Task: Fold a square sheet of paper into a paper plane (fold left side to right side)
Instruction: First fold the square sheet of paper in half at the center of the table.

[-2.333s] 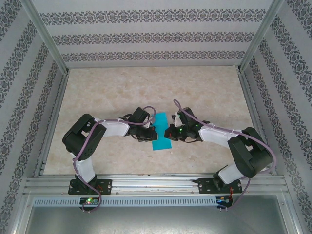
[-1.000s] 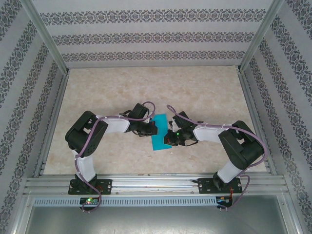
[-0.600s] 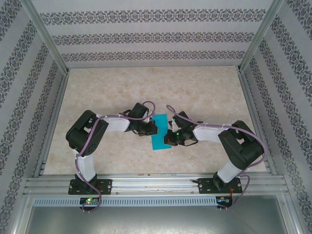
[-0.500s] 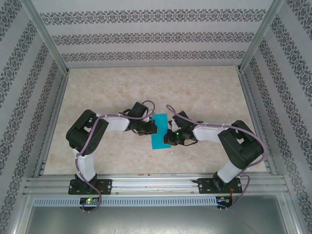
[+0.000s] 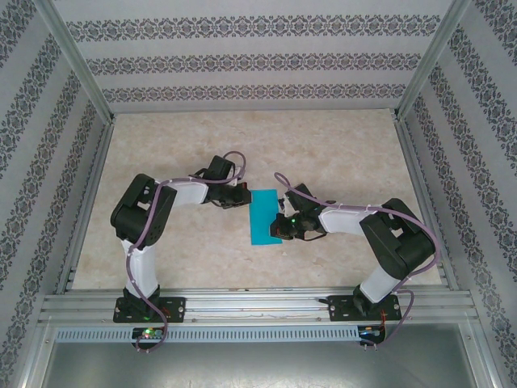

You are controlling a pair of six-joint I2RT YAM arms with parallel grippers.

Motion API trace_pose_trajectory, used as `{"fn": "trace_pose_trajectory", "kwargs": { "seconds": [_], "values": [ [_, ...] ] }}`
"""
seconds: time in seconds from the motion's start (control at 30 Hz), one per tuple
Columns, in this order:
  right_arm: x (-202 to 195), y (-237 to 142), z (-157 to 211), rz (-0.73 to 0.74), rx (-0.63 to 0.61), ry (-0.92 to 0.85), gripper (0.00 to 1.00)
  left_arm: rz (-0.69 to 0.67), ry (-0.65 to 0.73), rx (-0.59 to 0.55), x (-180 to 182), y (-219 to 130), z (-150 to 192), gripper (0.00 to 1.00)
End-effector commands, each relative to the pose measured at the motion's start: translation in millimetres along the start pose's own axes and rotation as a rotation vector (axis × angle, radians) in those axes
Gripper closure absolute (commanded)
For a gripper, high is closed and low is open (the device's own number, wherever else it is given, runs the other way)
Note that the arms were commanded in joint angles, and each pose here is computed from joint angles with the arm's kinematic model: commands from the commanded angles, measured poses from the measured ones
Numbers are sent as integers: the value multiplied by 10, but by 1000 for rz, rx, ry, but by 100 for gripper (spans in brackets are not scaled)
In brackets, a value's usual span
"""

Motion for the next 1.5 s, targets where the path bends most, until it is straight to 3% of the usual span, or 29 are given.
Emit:
{"fn": "trace_pose_trajectory", "kwargs": {
  "seconds": [0.0,0.53,0.97,1.13,1.47],
  "values": [
    [-583,93,519,261,165,98,100,-73,20,-88,161,-10,-258,97],
    [-585,94,522,260,162,102,100,-59,4,-132,131,26,-561,97],
    [-573,99,491,259,154,101,100,54,75,-143,-201,-304,-147,98],
    [-582,110,488,262,155,105,100,131,87,-131,-376,-232,-76,98],
    [-588,116,500,266,162,106,100,86,71,-83,-247,79,-174,98]
  ]
}}
Point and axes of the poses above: each hand's point on the last joint's axis, 136 mm out from that joint toward the fingers, its own y axis out along the fingers, its own x axis along the line the jaws close on, z = x × y, the point moved 4 cm from there along -y, back along the fingers, and after that the axes turned 7 degrees about -y, right-handed, at the moved point
